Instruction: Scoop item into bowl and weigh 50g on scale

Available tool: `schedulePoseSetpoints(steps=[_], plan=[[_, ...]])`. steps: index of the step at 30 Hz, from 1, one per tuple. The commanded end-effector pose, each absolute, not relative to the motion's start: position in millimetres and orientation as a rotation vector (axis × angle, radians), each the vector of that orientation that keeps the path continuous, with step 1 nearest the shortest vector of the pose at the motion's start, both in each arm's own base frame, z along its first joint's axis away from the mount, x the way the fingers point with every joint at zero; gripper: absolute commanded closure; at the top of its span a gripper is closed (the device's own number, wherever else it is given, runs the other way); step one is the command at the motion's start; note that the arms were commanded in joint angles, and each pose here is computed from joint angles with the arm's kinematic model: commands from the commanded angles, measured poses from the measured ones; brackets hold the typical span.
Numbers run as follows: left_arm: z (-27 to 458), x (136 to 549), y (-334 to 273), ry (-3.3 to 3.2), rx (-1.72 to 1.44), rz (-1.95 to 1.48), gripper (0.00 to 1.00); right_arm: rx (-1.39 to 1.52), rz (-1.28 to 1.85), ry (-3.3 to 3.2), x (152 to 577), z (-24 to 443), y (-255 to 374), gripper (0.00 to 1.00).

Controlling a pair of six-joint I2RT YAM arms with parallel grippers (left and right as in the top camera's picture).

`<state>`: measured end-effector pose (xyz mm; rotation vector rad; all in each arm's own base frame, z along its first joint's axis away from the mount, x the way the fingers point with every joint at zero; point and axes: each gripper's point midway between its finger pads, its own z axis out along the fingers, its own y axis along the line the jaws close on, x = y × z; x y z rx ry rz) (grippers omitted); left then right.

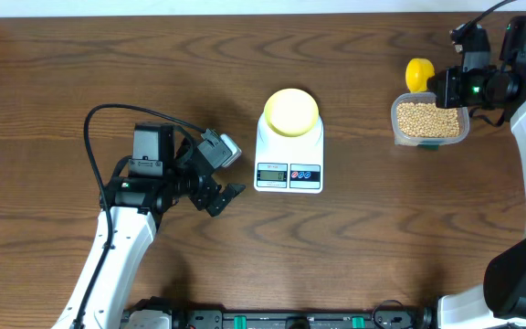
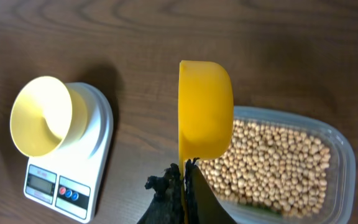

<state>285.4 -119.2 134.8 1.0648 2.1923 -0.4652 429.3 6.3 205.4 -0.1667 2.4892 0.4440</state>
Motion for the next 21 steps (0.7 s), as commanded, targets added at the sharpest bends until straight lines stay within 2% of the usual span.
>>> schedulePoseSetpoints(steps=[1,9,13,21], plan=[[130.2,283.7,-116.2,2.211,1.057,-0.459,0.02,-0.183,0.409,2.493,428.7,209.2,7.7,0.99],[130.2,283.7,-116.2,2.211,1.058,-0.459,0.03,-0.105,0.346,2.571,414.9,220.4,-2.2,0.99],[130.2,283.7,-116.2,2.211,1.057,-0.459,0.02,-0.079,0.216,2.610,407.4,233.8,-17.5,0.99],[130.2,283.7,-116.2,2.211,1.057,-0.459,0.02,-0.089,0.107,2.671,399.7,216.3,-30.6,0.99]])
